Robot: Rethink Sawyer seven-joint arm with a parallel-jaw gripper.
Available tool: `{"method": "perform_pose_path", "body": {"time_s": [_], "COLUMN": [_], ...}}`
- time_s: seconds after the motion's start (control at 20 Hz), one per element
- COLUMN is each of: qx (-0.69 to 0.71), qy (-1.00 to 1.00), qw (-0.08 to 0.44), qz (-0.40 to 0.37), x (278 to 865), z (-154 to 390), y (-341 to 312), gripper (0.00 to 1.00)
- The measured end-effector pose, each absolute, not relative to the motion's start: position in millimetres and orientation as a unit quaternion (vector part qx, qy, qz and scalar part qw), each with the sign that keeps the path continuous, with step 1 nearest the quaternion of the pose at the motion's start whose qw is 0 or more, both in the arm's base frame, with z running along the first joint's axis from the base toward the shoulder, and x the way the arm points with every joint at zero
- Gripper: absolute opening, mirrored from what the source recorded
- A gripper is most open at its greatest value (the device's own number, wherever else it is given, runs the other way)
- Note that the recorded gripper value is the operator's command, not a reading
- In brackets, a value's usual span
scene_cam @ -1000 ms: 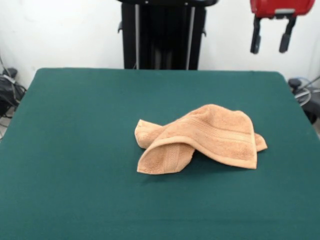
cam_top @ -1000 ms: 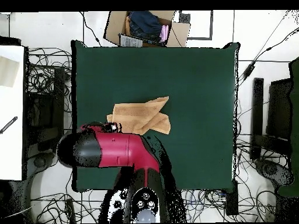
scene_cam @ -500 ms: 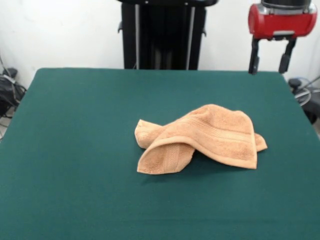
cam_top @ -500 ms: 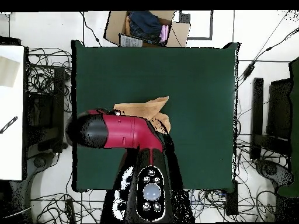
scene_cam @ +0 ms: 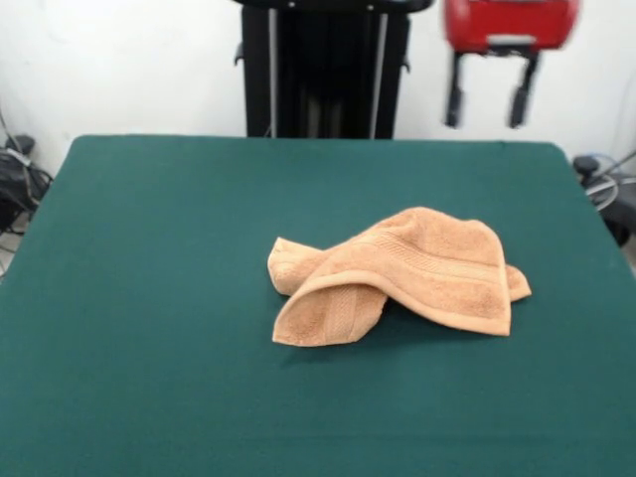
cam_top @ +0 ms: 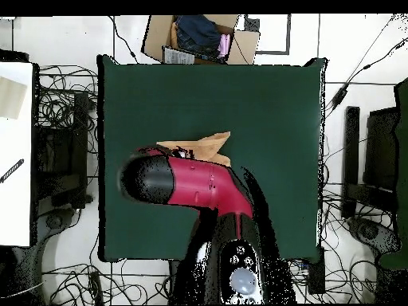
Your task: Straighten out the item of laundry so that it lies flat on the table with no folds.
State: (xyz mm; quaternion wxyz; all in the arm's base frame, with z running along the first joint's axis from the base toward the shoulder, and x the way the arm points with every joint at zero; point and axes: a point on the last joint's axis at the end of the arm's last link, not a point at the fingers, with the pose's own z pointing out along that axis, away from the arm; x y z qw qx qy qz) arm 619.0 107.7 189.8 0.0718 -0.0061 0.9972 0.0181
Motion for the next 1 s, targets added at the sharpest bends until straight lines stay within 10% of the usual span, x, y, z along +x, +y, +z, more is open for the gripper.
{"method": "perform_pose_path", "body": {"time_s": [1.0], "qx": [0.129], "qy": [0.987], "qw": [0.091], "qz": [-0.002], "x": [609.7], "z": [235.7], "y": [-106.8], "gripper": [1.00]}}
